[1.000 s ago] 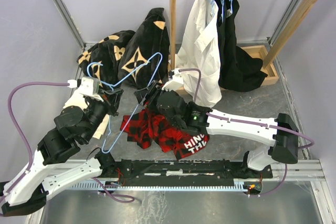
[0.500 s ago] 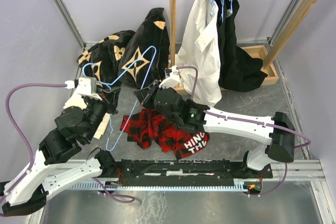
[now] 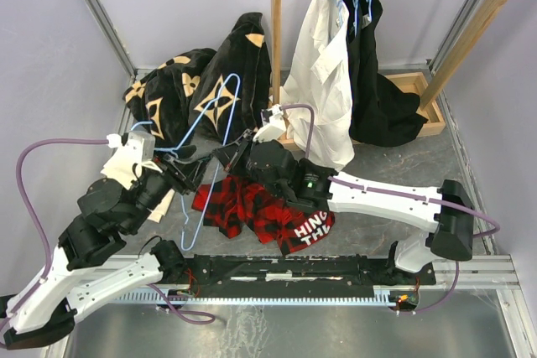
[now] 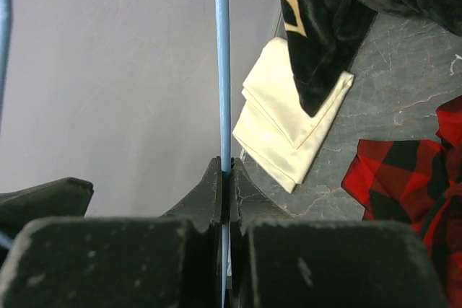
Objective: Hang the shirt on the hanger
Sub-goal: Adjust the hanger.
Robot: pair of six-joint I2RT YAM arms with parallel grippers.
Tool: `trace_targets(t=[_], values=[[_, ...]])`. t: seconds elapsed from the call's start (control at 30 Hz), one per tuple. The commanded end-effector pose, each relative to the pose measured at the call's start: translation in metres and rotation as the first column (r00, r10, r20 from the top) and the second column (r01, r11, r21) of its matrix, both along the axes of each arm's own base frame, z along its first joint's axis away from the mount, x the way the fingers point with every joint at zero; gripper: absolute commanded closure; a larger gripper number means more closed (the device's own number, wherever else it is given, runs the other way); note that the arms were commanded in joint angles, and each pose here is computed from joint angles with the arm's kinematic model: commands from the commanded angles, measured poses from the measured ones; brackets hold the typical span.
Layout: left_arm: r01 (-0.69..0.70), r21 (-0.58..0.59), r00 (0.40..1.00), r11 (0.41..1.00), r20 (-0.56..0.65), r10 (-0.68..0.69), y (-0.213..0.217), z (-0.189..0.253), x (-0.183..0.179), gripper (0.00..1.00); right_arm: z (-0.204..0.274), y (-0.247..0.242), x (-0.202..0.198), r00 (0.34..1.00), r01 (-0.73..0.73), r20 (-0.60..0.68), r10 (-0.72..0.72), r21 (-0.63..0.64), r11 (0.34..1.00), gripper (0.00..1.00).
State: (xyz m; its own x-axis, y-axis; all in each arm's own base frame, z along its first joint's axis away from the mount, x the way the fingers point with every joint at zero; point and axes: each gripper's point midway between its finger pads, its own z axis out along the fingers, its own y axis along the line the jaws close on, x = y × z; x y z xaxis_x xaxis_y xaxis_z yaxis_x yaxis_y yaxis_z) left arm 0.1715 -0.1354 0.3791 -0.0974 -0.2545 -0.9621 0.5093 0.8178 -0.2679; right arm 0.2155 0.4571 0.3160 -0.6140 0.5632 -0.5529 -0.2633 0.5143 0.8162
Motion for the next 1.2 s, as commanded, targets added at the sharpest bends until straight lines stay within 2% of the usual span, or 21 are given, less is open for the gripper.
trace_targets(t=[0.0, 0.1, 0.23, 0.47, 0.77, 0.9, 1.0, 1.17], values=[[0.108, -0.070, 0.993, 0.992, 0.047, -0.105, -0.008, 0.017, -0.017, 0.34, 0.040, -0.019, 0.000, 0.999, 0.000, 0.039, -0.002, 0.059, 0.998, 1.00], [0.129, -0.067, 0.991, 0.989, 0.054, -0.126, -0.006, 0.018, -0.023, 0.17, 0.044, -0.032, 0.004, 0.999, 0.018, 0.044, -0.020, 0.051, 0.999, 1.00], [0.151, -0.050, 0.987, 0.987, 0.059, -0.149, -0.002, 0.017, -0.031, 0.08, 0.044, -0.045, 0.008, 0.997, 0.041, 0.059, -0.041, 0.009, 0.999, 1.00], [0.167, -0.031, 0.982, 0.986, 0.096, -0.163, 0.017, 0.022, -0.047, 0.06, 0.037, -0.064, 0.013, 0.996, 0.061, 0.066, -0.057, -0.064, 0.996, 1.00], [0.147, 0.030, 0.972, 0.989, 0.180, -0.150, 0.052, 0.035, -0.068, 0.00, 0.025, -0.080, 0.003, 0.997, 0.015, 0.081, 0.001, -0.194, 0.981, 1.00], [0.127, 0.088, 0.975, 0.988, 0.173, -0.141, 0.054, 0.030, -0.064, 0.01, 0.020, -0.084, -0.003, 0.996, -0.020, 0.078, 0.040, -0.240, 0.970, 1.00], [0.176, 0.183, 0.958, 0.967, 0.195, -0.211, 0.043, 0.021, -0.066, 0.00, 0.016, -0.086, -0.009, 0.995, -0.055, 0.069, 0.077, -0.277, 0.959, 1.00], [0.183, 0.261, 0.940, 0.948, 0.237, -0.247, 0.036, 0.010, -0.064, 0.01, 0.013, -0.089, -0.018, 0.989, -0.112, 0.060, 0.138, -0.325, 0.939, 1.00]])
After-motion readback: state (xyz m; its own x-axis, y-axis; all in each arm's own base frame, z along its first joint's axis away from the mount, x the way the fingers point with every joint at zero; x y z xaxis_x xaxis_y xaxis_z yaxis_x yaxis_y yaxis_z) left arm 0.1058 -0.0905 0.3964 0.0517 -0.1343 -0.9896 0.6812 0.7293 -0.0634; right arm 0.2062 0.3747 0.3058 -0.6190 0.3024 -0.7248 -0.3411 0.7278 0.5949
